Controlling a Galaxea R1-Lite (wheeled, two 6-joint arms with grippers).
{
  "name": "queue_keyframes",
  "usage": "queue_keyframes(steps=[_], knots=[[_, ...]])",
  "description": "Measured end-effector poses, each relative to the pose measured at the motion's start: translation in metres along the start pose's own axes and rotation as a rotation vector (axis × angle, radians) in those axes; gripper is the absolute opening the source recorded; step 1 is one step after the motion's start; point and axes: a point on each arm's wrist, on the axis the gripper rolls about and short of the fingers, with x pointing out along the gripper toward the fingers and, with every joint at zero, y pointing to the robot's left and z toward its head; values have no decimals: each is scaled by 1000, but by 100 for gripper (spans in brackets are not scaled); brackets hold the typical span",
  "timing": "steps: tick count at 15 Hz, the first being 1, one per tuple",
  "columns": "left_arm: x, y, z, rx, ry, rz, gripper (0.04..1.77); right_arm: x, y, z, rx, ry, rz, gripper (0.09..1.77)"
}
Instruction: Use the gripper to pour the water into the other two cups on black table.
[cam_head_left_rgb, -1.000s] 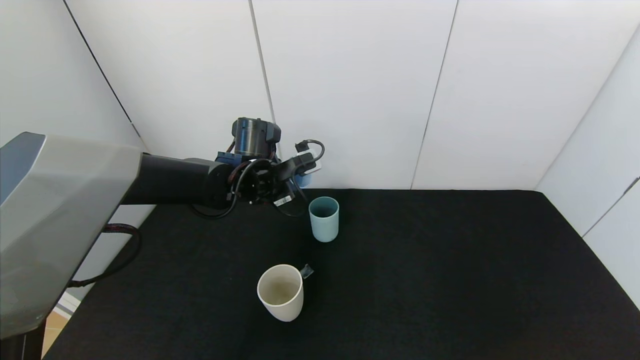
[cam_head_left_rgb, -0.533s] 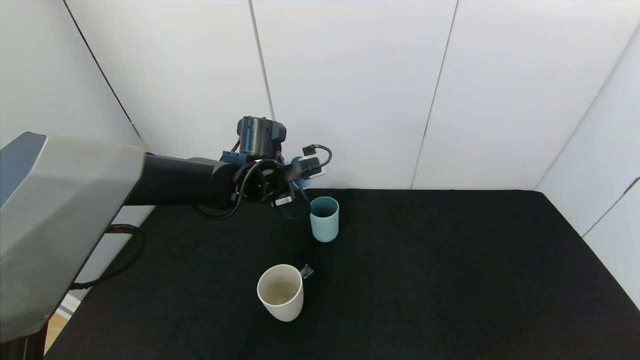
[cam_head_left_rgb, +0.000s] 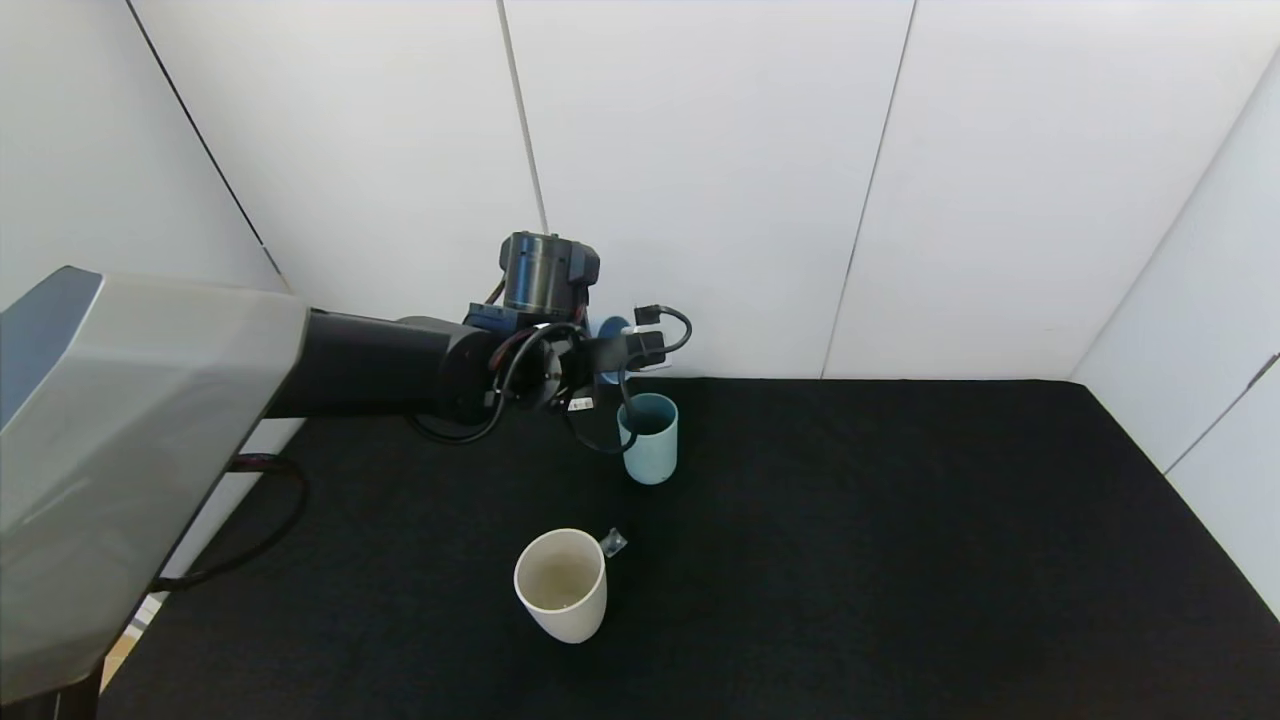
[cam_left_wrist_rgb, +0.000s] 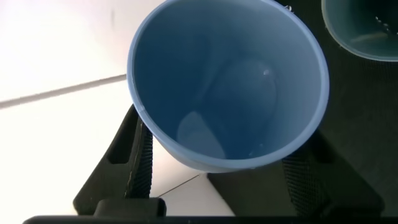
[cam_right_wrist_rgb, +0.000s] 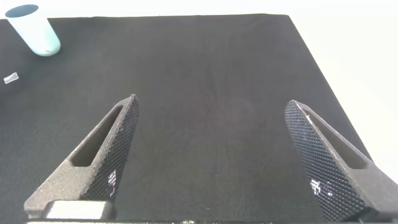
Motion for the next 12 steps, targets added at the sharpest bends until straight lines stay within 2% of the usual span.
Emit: queue_keyframes(steps=[12], knots=[[-13,-9,26,225,124,44,119,0,0,0,0,0,0,171]])
